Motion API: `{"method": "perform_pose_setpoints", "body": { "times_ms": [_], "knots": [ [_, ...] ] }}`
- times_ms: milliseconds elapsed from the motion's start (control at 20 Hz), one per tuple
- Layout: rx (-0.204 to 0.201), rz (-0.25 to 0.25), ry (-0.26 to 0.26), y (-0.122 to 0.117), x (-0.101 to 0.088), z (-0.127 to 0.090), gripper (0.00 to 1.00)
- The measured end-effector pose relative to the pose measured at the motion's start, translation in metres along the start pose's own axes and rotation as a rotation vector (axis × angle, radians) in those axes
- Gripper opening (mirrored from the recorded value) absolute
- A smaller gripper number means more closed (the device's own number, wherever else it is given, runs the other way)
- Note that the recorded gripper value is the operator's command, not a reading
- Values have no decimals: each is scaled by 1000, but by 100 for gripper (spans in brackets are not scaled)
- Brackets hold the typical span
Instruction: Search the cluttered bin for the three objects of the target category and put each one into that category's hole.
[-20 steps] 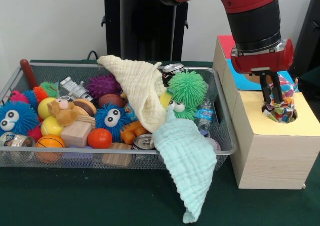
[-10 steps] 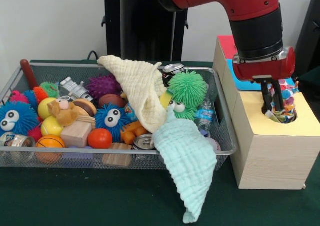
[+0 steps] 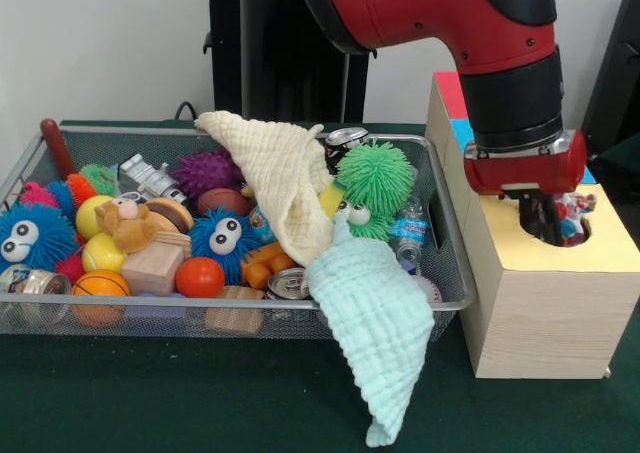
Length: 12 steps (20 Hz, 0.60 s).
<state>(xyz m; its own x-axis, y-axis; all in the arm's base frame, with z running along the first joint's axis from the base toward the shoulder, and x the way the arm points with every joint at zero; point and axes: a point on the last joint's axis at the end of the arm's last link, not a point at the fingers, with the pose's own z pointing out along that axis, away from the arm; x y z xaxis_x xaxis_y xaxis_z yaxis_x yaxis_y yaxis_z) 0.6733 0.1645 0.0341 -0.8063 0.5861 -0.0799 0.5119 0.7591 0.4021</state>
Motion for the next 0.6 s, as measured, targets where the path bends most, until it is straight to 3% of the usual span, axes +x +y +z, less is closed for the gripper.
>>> {"method": "perform_pose_setpoints", "body": {
  "times_ms": [600],
  "knots": [
    [-8,-30,-43,0,2,6,0]
  ]
}}
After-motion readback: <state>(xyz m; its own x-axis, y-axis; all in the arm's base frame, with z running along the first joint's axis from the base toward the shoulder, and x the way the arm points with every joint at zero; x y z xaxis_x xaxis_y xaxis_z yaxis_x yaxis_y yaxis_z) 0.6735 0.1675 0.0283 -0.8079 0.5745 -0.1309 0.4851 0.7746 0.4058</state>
